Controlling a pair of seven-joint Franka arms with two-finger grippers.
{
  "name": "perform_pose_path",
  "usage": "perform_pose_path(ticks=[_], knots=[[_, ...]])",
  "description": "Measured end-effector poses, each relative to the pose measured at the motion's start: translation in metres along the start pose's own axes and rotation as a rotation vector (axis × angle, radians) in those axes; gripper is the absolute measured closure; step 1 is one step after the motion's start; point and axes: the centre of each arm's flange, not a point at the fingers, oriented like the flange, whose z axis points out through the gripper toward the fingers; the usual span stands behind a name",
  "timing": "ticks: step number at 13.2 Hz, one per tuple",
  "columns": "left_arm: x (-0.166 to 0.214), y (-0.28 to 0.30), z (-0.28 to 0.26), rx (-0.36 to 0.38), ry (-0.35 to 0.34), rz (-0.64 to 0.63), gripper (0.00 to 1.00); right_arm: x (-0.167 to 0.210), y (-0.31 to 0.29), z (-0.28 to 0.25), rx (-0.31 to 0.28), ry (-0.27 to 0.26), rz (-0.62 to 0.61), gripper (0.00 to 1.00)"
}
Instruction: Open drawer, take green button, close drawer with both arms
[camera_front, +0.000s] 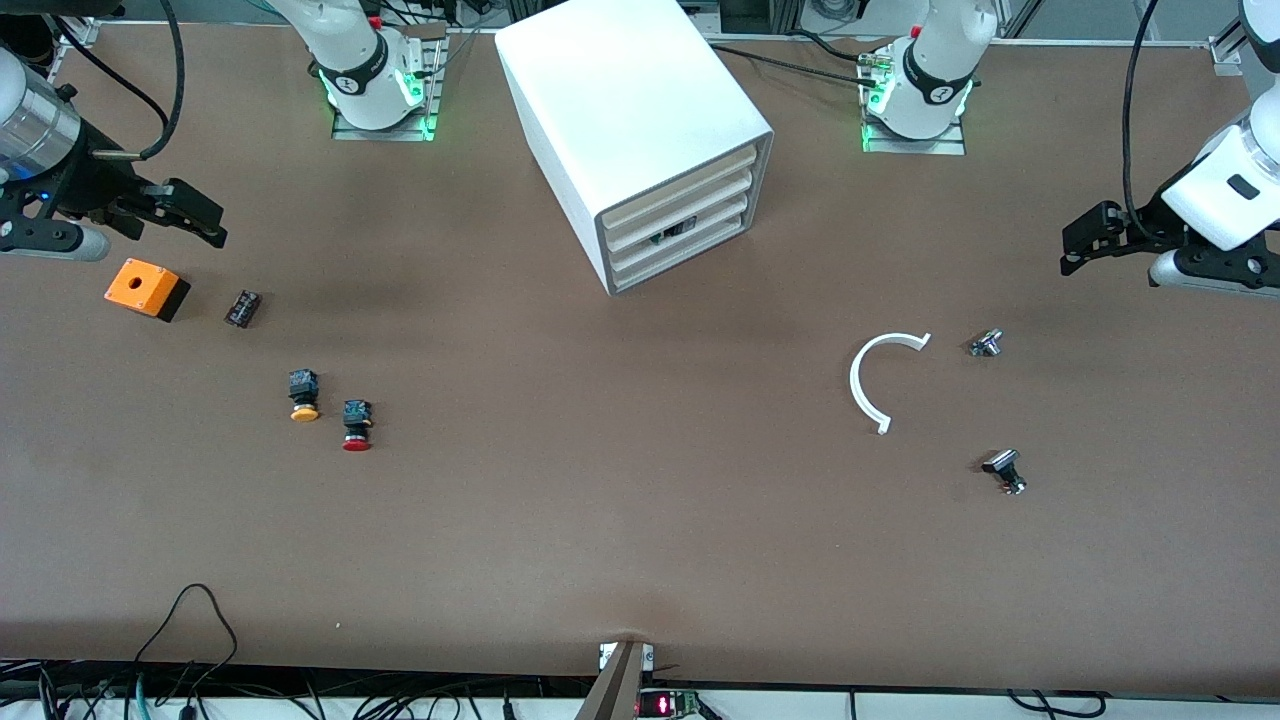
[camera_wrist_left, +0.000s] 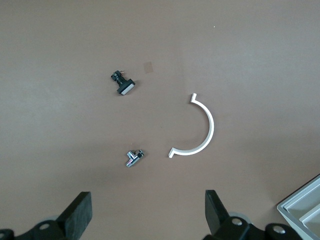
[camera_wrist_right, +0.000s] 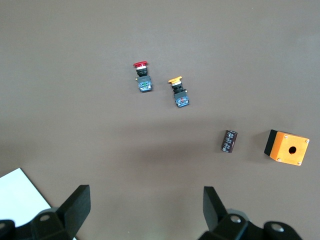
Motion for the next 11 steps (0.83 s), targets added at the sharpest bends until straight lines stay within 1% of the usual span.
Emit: perform_pose_path(ticks=[1, 2, 3, 7, 9, 11], knots=[[-0.001, 0.003, 0.002, -0.002, -0.017, 0.006, 0.00, 0.002, 0.003, 0.004, 0.000, -0.007, 0.005, 0.00], [-0.003, 0.012, 0.007, -0.017, -0.055, 0.017, 0.00, 0.004, 0.005, 0.007, 0.000, -0.015, 0.007, 0.00], [-0.006, 0.025, 0.014, -0.053, -0.105, 0.031, 0.00, 0.006, 0.004, 0.011, 0.000, -0.025, 0.006, 0.00], [-0.030, 0.071, 0.035, -0.313, -0.356, 0.071, 0.00, 0.013, -0.010, 0.034, 0.005, -0.070, -0.017, 0.00], [-0.032, 0.096, 0.050, -0.419, -0.445, 0.103, 0.00, 0.017, -0.033, 0.047, 0.035, -0.085, -0.013, 0.00], [-0.024, 0.129, 0.076, -0.522, -0.509, 0.143, 0.00, 0.023, -0.061, 0.061, 0.048, -0.079, 0.025, 0.00]])
